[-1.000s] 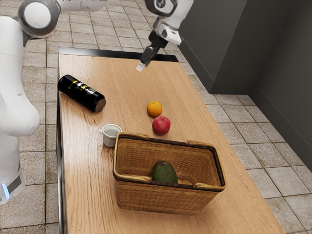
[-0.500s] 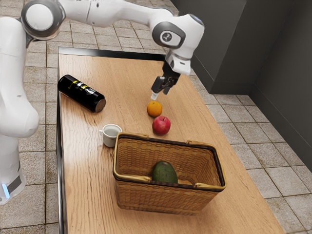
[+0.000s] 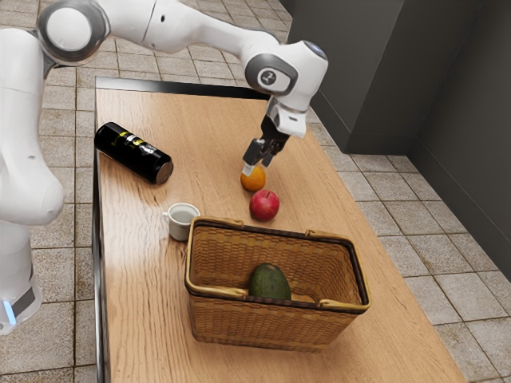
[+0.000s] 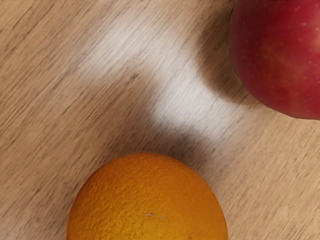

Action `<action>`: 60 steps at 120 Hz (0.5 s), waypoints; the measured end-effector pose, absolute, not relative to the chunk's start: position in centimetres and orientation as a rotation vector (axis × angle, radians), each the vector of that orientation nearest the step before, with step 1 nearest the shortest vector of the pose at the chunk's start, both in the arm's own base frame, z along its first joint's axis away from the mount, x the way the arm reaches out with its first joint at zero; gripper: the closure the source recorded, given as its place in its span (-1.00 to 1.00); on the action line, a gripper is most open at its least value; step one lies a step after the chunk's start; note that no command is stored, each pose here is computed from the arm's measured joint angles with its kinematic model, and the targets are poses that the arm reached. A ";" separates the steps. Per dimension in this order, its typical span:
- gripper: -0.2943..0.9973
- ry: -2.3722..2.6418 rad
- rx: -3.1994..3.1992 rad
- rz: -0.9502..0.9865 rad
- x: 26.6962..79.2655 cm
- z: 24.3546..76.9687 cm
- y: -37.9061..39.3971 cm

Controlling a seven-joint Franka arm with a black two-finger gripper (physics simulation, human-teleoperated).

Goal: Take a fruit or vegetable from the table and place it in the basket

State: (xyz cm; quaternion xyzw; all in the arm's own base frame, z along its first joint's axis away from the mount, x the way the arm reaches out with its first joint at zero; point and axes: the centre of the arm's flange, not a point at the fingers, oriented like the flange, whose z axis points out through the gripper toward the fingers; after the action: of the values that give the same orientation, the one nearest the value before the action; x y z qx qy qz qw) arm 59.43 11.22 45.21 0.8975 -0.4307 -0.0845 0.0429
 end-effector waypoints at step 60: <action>-0.54 -1.294 2.732 -0.251 59.6 43.4 11.9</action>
State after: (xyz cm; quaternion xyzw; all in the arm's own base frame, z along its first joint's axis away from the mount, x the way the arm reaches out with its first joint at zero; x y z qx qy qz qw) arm 59.64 11.90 43.38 0.8993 -0.4260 -0.0827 0.0538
